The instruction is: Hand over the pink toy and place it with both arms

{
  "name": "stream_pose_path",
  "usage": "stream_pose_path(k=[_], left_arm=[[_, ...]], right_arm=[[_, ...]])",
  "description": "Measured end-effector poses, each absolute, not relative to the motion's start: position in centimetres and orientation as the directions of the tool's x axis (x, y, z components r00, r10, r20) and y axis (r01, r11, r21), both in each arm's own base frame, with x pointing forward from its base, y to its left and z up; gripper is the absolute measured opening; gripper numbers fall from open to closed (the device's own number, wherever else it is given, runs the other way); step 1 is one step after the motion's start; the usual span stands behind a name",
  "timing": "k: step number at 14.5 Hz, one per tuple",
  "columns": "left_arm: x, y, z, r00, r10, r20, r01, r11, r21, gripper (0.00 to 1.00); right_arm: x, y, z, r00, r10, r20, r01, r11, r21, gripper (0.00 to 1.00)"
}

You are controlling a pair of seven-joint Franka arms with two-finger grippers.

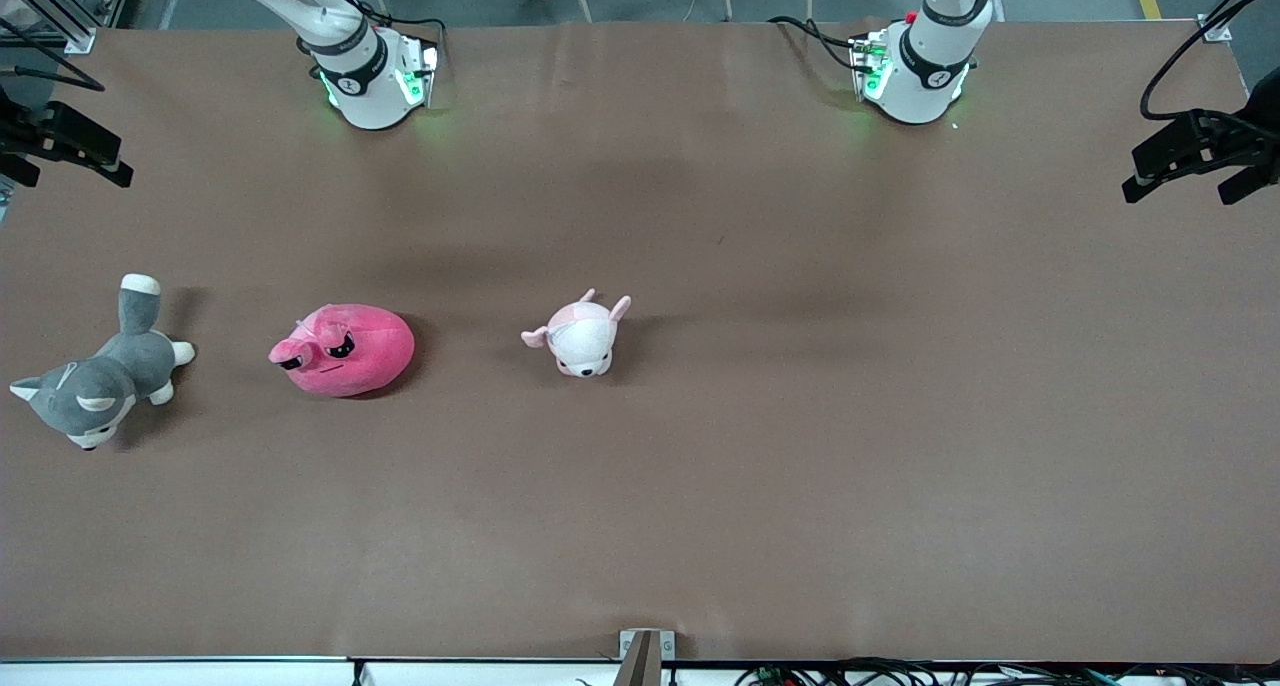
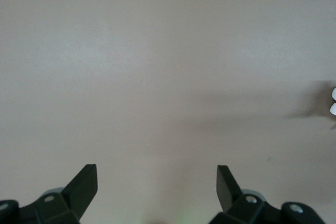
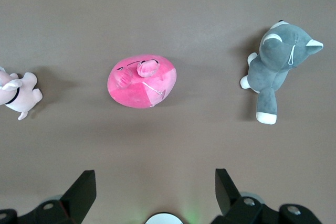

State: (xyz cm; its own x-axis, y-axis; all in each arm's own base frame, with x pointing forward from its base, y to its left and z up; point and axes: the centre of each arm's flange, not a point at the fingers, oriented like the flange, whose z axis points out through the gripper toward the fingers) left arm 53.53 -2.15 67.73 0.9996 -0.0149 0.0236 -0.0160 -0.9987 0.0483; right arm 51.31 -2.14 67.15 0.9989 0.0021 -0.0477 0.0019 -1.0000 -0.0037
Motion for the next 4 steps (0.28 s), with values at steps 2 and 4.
stream_pose_path(k=[2,4], left_arm=[[53.53,-2.15,67.73,1.000,-0.015,0.024,-0.016,-0.999,0.048,1.00],[53.53,-2.15,67.73,1.000,-0.015,0.024,-0.016,-0.999,0.048,1.00]], right_arm=[[51.30,-2.14,67.16,0.999,0.009,-0.048,0.009,-1.000,-0.004,1.00],[51.28,-2.13,67.14,0.999,0.010,-0.050,0.010,-1.000,-0.006,1.00]])
